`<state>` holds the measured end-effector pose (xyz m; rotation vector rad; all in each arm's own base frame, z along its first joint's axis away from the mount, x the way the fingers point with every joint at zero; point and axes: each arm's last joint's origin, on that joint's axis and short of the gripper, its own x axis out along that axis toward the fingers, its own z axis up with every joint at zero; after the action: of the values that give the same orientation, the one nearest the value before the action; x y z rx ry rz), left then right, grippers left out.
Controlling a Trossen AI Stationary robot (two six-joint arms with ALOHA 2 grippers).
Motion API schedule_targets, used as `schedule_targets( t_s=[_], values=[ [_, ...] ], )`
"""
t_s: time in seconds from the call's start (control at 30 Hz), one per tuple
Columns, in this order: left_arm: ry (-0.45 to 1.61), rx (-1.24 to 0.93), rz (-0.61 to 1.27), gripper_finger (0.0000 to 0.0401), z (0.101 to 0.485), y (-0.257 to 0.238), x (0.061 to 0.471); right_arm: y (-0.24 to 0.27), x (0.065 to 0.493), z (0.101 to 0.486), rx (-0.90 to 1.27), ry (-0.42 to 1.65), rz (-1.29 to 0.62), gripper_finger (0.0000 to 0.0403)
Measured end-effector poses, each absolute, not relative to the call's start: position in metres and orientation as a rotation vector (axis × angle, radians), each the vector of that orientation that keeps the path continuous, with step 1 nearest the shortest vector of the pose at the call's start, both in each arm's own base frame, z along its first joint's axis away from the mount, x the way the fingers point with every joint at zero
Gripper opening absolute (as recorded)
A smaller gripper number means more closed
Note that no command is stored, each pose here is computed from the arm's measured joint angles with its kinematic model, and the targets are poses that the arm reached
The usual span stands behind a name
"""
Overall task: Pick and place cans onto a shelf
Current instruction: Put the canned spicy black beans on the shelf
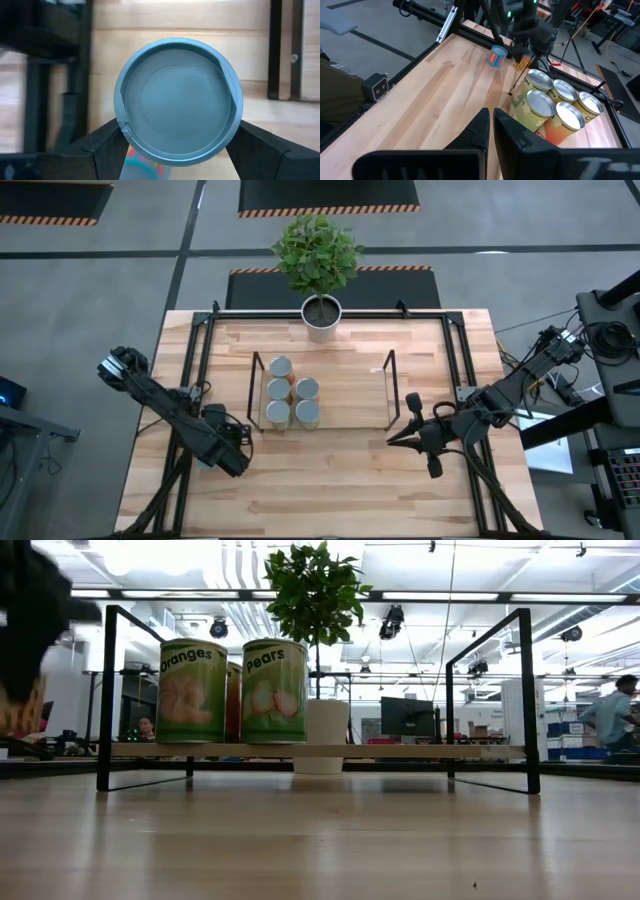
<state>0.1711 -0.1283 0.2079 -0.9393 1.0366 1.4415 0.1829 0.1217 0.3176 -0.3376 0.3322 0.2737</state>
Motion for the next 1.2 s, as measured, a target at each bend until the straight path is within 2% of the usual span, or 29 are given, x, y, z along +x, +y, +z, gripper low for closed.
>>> schedule_targets(
  t_s=[0.2,0.4,0.8,1.0,1.2],
  values=[
    [1.042,-0.907,1.451,0.0277,0.257,-0.134,0.174,0.121,0.182,0.316,-0.333,0.348,0.272,0.0013],
    [0.964,-0.964,1.301,0.0277,0.288,-0.142,0.189,0.119,0.179,0.319,-0.326,0.346,0.271,0.0013],
    [0.954,-1.043,0.997,0.0277,0.356,-0.162,0.218,0.115,0.173,0.321,-0.305,0.348,0.266,0.0013],
    [0.751,-0.905,0.886,0.0277,0.38,-0.167,0.249,0.114,0.173,0.32,-0.31,0.359,0.266,0.0013],
    [0.752,-0.786,0.861,0.0277,0.383,-0.161,0.297,0.113,0.172,0.319,-0.306,0.372,0.265,0.0013]
  ],
)
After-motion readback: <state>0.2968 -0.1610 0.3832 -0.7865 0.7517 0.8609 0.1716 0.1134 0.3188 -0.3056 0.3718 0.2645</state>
